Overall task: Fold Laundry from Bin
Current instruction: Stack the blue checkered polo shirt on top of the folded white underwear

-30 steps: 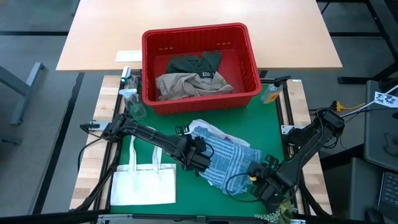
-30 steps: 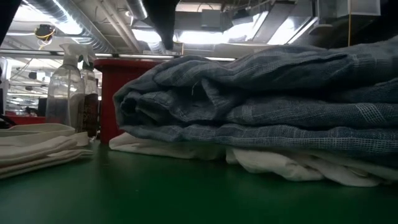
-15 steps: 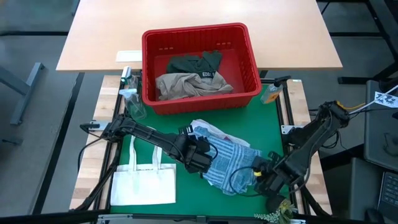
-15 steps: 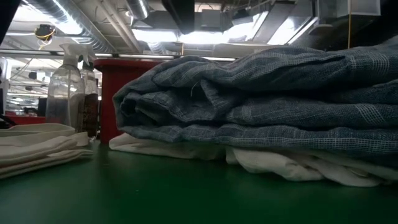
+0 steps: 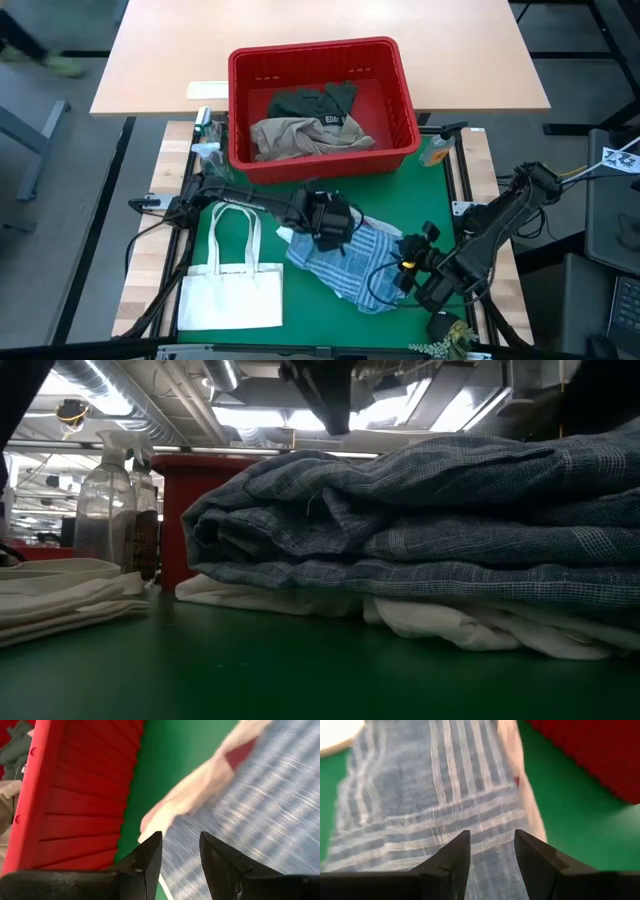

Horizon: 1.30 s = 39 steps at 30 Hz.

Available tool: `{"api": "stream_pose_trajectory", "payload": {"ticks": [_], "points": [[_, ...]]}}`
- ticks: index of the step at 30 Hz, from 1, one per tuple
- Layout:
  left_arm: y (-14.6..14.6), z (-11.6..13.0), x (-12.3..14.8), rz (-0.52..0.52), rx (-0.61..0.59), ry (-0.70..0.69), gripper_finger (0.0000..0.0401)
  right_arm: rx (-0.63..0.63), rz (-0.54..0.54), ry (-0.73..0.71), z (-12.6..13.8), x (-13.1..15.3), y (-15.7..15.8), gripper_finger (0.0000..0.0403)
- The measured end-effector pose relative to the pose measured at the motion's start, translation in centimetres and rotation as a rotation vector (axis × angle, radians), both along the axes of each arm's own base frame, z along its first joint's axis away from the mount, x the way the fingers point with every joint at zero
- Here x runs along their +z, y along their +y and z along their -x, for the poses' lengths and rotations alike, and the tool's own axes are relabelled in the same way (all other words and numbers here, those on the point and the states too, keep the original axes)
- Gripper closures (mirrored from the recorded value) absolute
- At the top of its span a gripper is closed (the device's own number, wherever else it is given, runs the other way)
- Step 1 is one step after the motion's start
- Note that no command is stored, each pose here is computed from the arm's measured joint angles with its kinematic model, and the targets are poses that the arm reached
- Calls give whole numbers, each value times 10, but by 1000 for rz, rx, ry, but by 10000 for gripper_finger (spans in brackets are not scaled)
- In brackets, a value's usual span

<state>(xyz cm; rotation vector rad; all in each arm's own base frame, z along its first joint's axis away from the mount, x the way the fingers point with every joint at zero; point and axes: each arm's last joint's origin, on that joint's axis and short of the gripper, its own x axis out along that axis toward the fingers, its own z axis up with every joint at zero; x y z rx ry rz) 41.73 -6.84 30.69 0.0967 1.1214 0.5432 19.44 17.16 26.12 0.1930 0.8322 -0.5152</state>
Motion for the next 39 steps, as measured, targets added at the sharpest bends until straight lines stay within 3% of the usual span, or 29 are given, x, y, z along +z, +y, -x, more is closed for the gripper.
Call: {"api": "stream_pose_trajectory", "payload": {"ticks": [5,19,26,39], "points": [[19,-6,-24,9,53,14,275,1,-14,6,-3,-38,4,248],[45,-3,-133,1,109,24,275,-47,-65,-68,15,-127,-16,249],[50,1,-159,9,117,-34,275,-49,-92,-104,23,-144,-23,249],[51,14,-185,-9,124,-52,275,-35,-114,-63,24,-146,-24,249]]}}
